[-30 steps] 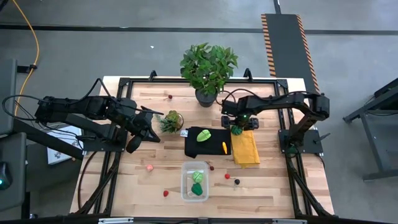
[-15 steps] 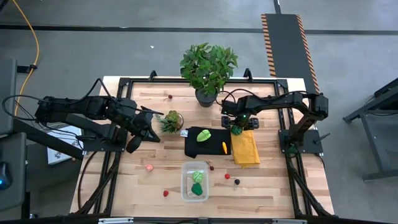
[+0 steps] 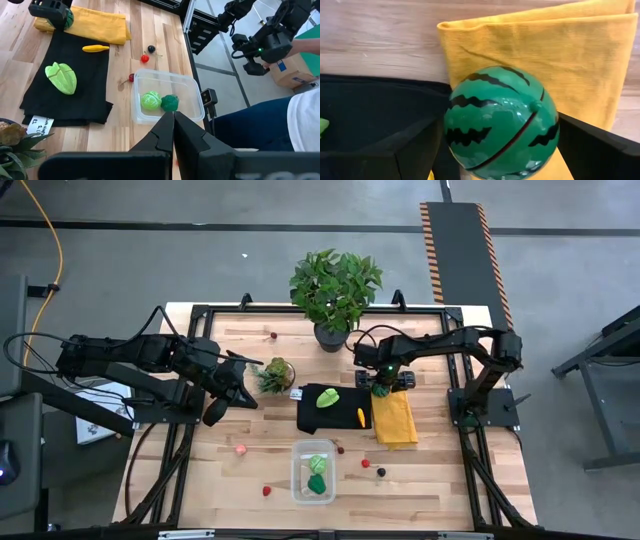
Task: Pick and placing Produce into tupperware
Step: Put the watermelon into the bin
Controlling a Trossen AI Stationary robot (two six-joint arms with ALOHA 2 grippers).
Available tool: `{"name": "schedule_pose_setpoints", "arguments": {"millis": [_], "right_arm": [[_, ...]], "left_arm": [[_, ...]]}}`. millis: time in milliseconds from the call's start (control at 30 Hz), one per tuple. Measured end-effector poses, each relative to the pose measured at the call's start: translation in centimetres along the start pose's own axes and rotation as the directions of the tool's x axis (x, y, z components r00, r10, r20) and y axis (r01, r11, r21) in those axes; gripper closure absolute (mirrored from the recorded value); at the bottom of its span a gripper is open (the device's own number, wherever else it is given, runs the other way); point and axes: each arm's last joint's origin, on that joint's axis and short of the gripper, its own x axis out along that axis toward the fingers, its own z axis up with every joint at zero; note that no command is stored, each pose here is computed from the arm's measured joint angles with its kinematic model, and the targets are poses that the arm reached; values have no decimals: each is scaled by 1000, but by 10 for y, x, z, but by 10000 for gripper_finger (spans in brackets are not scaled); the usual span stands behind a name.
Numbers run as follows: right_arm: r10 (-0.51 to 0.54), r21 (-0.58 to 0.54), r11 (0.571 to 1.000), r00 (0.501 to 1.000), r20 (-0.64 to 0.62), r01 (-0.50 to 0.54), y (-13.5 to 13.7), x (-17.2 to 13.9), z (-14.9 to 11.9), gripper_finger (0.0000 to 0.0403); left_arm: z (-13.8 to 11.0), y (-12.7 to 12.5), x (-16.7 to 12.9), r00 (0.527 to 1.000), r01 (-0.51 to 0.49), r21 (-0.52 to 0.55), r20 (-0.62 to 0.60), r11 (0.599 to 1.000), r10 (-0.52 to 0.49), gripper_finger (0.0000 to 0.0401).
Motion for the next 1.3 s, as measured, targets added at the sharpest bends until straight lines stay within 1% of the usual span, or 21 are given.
{"name": "schedule_pose_setpoints", "arguments": {"millis": [333, 667, 900, 1300], "right_arm": [[3, -5, 1000, 1000, 2, -3, 0, 0, 1, 51], [4, -6, 1000, 1000, -1, -4, 0, 0, 0, 92], [5, -6, 1000, 1000, -4, -5, 0, 0, 0, 111], [5, -20, 1000, 1000, -5, -5, 0, 0, 0, 120]], "left_arm": [[0, 0, 0, 1000, 0, 0, 0, 1000, 0, 400], [0, 0, 0, 1000, 0, 0, 0, 1000, 0, 400], [0, 0, 0, 1000, 0, 0, 0, 1000, 0, 400], [0, 0, 0, 1000, 0, 0, 0, 1000, 0, 400]]}}
